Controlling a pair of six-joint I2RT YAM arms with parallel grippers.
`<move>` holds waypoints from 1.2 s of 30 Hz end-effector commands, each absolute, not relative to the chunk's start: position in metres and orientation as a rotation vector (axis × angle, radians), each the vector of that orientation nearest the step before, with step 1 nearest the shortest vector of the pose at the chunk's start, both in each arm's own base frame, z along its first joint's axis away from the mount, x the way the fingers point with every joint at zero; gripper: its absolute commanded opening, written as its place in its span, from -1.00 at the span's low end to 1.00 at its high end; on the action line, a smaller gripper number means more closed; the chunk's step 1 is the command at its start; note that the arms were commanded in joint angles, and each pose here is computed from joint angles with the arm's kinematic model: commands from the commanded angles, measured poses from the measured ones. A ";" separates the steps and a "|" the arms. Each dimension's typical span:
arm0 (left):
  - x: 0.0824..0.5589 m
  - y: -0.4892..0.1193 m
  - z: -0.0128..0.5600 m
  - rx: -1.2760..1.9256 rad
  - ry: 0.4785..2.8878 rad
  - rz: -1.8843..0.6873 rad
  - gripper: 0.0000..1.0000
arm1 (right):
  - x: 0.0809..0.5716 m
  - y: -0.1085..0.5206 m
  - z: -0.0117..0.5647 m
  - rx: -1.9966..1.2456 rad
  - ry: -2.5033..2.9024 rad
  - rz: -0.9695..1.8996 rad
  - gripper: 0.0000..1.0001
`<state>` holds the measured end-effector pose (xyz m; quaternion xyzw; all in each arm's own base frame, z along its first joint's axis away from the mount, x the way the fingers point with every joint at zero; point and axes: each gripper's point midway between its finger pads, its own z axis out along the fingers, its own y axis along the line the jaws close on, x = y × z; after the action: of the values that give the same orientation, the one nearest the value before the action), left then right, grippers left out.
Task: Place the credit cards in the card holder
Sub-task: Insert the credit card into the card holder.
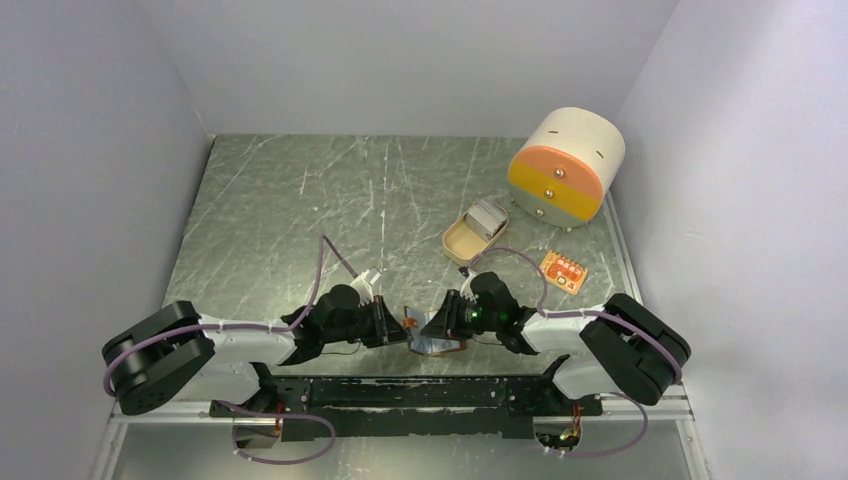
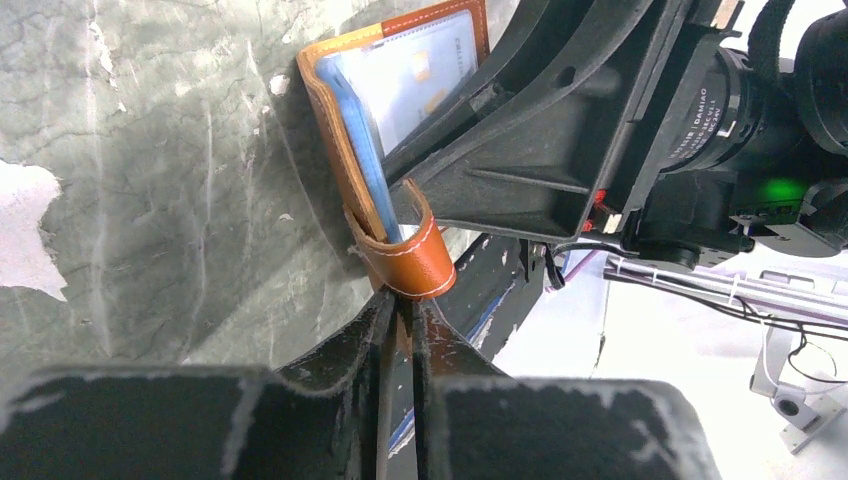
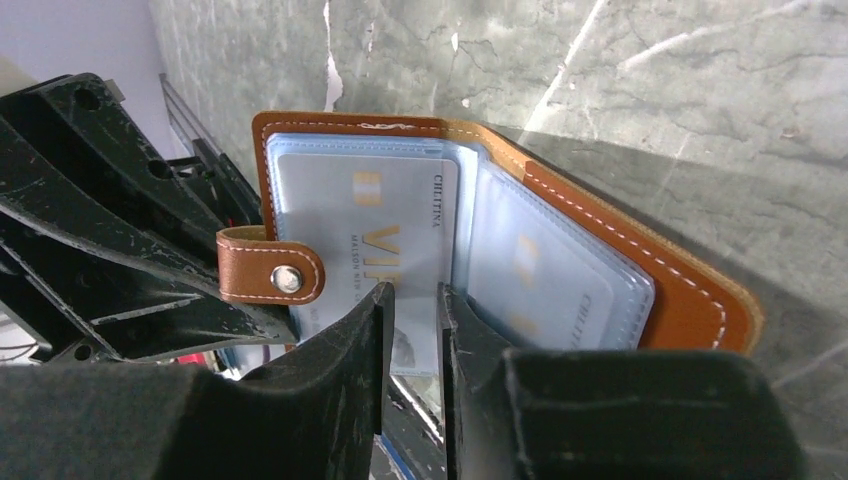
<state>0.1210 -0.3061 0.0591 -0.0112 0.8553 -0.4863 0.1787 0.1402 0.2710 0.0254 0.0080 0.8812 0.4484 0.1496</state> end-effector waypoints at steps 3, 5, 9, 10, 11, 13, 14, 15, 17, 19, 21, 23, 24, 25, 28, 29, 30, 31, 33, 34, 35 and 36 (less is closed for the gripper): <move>0.128 -0.319 0.069 0.000 2.376 -1.384 -0.59 | 0.136 0.276 0.029 -0.045 2.500 1.339 -0.49; 0.130 -0.320 0.069 0.009 2.381 -1.373 -0.58 | 0.136 0.276 0.029 -0.052 2.502 1.334 -0.48; 0.131 -0.322 0.070 0.020 2.381 -1.366 -0.81 | 0.138 0.277 0.031 -0.062 2.500 1.330 -0.44; 0.131 -0.321 0.070 0.020 2.378 -1.357 -0.82 | 0.138 0.276 0.031 -0.066 2.509 1.312 -0.41; 0.132 -0.319 0.072 0.020 2.375 -1.346 -0.82 | 0.141 0.274 0.033 -0.070 2.508 1.286 -0.39; 0.135 -0.314 0.071 0.010 2.388 -1.291 -0.82 | 0.142 0.268 0.035 -0.066 2.529 1.219 -0.36; 0.136 -0.311 0.073 0.016 2.390 -1.264 -0.82 | 0.144 0.266 0.039 -0.069 2.523 1.198 -0.36; 0.137 -0.309 0.076 0.024 2.382 -1.251 -0.82 | 0.145 0.263 0.042 -0.073 2.519 1.171 -0.35; 0.139 -0.302 0.079 0.032 2.389 -1.198 -0.82 | 0.148 0.259 0.050 -0.092 2.499 1.138 -0.36; 0.141 -0.298 0.086 0.045 2.383 -1.159 -0.82 | 0.152 0.254 0.055 -0.104 2.484 1.086 -0.40; 0.143 -0.296 0.091 0.065 2.381 -1.131 -0.82 | 0.157 0.250 0.056 -0.112 2.474 1.034 -0.42; 0.143 -0.296 0.093 0.081 2.382 -1.117 -0.82 | 0.160 0.248 0.053 -0.128 2.472 1.006 -0.43; 0.143 -0.296 0.094 0.092 2.382 -1.116 -0.82 | 0.161 0.249 0.051 -0.134 2.471 1.003 -0.44; 0.143 -0.297 0.094 0.104 2.380 -1.116 -0.82 | 0.161 0.249 0.048 -0.138 2.472 1.005 -0.45; 0.146 -0.299 0.096 0.120 2.381 -1.100 -0.82 | 0.161 0.250 0.037 -0.137 2.494 0.994 -0.47; 0.147 -0.300 0.097 0.128 2.380 -1.096 -0.82 | 0.161 0.250 0.033 -0.138 2.501 0.982 -0.47; 0.147 -0.302 0.098 0.136 2.379 -1.099 -0.82 | 0.162 0.249 0.029 -0.134 2.505 0.972 -0.48; 0.148 -0.304 0.100 0.142 2.373 -1.106 -0.82 | 0.162 0.249 0.025 -0.128 2.510 0.971 -0.48; 0.149 -0.309 0.101 0.147 2.365 -1.133 -0.82 | 0.161 0.250 0.019 -0.127 2.517 0.986 -0.49; 0.149 -0.312 0.102 0.151 2.361 -1.158 -0.82 | 0.161 0.251 0.017 -0.126 2.517 0.990 -0.49; 0.148 -0.316 0.103 0.149 2.360 -1.185 -0.82 | 0.160 0.252 0.015 -0.125 2.522 0.994 -0.49; 0.148 -0.320 0.104 0.147 2.352 -1.216 -0.82 | 0.159 0.252 0.013 -0.120 2.521 0.998 -0.49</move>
<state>0.1416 -0.2976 0.0801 0.0417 0.8872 -0.3961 0.2330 0.1597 0.2533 0.0248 -0.0422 0.9074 0.3630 0.2077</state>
